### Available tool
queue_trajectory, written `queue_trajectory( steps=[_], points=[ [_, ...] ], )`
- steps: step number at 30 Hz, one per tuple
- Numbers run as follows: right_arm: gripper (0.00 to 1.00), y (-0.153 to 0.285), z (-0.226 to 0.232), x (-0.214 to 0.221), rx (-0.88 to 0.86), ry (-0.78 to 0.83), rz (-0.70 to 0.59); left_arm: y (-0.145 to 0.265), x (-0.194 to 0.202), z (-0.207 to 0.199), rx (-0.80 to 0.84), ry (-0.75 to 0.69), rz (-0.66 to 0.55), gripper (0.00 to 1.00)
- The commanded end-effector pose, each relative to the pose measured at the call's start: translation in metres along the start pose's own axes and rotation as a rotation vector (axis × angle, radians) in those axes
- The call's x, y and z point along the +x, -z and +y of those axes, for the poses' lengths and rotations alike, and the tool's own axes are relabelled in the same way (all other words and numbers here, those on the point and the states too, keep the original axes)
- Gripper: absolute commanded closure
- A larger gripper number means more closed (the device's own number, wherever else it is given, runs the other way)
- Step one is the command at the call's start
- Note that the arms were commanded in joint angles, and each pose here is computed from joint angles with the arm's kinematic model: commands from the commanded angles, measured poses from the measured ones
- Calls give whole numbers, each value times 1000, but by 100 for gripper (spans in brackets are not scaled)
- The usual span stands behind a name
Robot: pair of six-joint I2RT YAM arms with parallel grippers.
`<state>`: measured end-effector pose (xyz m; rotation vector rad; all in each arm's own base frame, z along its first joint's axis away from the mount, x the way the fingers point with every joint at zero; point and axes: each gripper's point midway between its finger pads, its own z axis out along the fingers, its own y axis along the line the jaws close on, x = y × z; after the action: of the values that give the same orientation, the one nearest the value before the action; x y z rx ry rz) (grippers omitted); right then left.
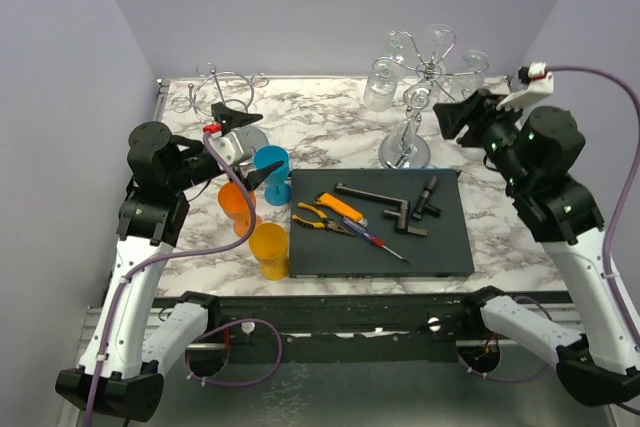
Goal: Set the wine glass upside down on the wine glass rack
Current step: Pick up the wine glass at the center of the board.
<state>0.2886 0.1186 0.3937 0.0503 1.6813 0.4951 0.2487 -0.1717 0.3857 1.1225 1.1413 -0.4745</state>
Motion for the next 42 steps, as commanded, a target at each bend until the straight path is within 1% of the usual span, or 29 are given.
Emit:
queue_trajectory(
  steps=[1, 4, 6, 8, 11, 13, 15, 19, 24, 28, 33, 36, 42],
  points=[
    [42, -9, -2, -20, 87, 33, 84, 0, -2, -4, 3, 48, -7, 1],
    [41, -20, 8, -35, 67, 51, 89, 1, 7, -4, -12, 100, 27, 1],
    [38, -23, 14, -44, 49, 53, 81, 0, 18, -6, -17, 146, 62, 1],
    [37, -29, 17, -47, 47, 53, 90, 0, 28, -6, -23, 183, 95, 1],
    [36, -38, 33, -42, -35, 45, 129, -1, 38, -1, -58, 238, 133, 1],
    [36, -48, 48, -27, -114, 32, 197, -1, 43, 4, -84, 283, 159, 1],
    [35, -57, 62, -8, -145, 42, 253, -1, 47, 6, -100, 316, 181, 1],
    [33, -66, 104, 22, -166, 137, 304, 2, 51, 12, -159, 373, 215, 1],
    [34, -79, 141, 48, -232, 158, 365, 13, 56, 37, -341, 487, 287, 1],
    [33, -90, 170, 85, -272, 200, 442, 28, 60, 48, -454, 501, 330, 1],
    [33, -101, 190, 139, -288, 245, 540, 40, 59, 47, -508, 521, 347, 1],
    [33, -105, 193, 169, -278, 248, 597, 44, 56, 44, -521, 544, 348, 1],
    [33, -123, 191, 213, -251, 253, 659, 45, 49, 45, -533, 570, 332, 1]
  ],
)
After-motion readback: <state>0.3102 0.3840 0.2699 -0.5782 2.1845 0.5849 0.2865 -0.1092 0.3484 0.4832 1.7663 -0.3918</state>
